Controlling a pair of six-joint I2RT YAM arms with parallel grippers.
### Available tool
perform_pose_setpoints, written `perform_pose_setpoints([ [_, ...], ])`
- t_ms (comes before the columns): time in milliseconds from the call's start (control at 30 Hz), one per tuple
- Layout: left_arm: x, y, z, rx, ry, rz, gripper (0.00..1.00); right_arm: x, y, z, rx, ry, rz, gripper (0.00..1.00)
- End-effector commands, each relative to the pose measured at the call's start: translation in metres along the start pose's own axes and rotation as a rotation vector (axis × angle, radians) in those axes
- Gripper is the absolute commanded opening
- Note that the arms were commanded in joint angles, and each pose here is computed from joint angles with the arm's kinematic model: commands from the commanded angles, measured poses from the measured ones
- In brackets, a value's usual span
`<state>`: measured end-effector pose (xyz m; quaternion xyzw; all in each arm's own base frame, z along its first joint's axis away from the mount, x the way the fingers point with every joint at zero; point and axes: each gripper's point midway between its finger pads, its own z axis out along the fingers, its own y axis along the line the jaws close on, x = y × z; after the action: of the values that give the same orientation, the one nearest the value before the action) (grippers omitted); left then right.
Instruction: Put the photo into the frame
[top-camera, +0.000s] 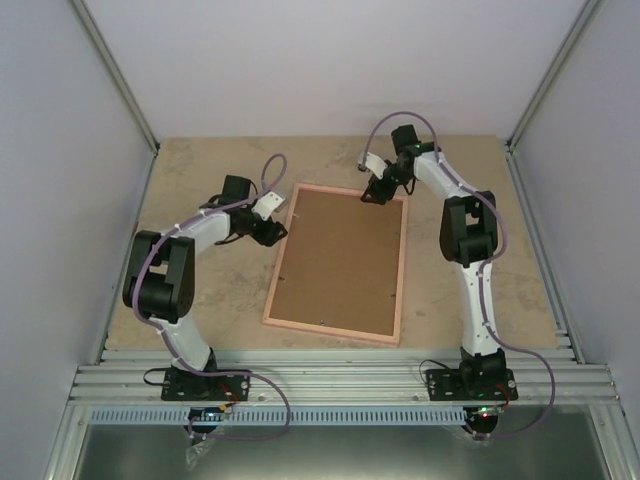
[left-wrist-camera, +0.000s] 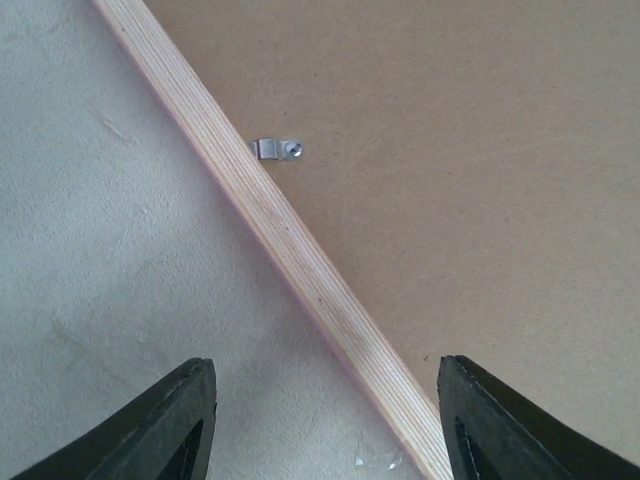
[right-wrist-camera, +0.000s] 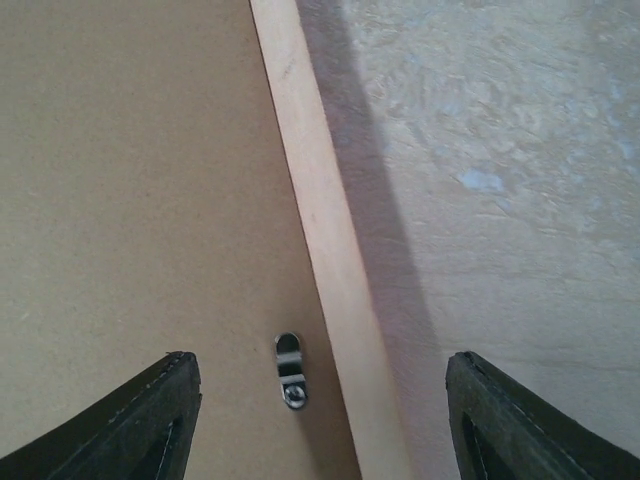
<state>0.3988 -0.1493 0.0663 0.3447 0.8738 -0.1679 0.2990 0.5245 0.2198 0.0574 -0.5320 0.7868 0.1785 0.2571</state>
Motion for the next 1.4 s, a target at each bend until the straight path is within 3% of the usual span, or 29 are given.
perform_pose_setpoints([
  [0,-0.011,0.010,0.002,-0.021,-0.019,-0.028,0.63,0.013,0.011,0.024,-0.022,0.065,0.016,0.68],
  [200,-0.012,0.012,0.005,-0.020,-0.021,-0.033,0.62,0.024,0.015,0.037,-0.002,0.133,-0.011,0.63],
  [500,-0.015,0.014,0.007,-0.022,-0.034,-0.051,0.60,0.042,0.009,0.038,0.021,0.203,-0.090,0.45],
  [700,-0.019,0.015,0.008,-0.023,-0.049,-0.063,0.59,0.044,0.003,0.039,0.040,0.227,-0.125,0.22],
  [833,-0.020,0.015,0.007,-0.022,-0.054,-0.074,0.58,0.044,0.000,0.041,0.048,0.232,-0.121,0.16],
  [967,-0.020,0.015,0.006,-0.026,-0.059,-0.081,0.57,0.038,0.005,0.037,0.027,0.212,-0.140,0.18],
  [1367,-0.040,0.021,-0.010,-0.066,-0.107,-0.150,0.61,-0.044,-0.004,-0.031,0.122,0.004,-0.075,0.54],
])
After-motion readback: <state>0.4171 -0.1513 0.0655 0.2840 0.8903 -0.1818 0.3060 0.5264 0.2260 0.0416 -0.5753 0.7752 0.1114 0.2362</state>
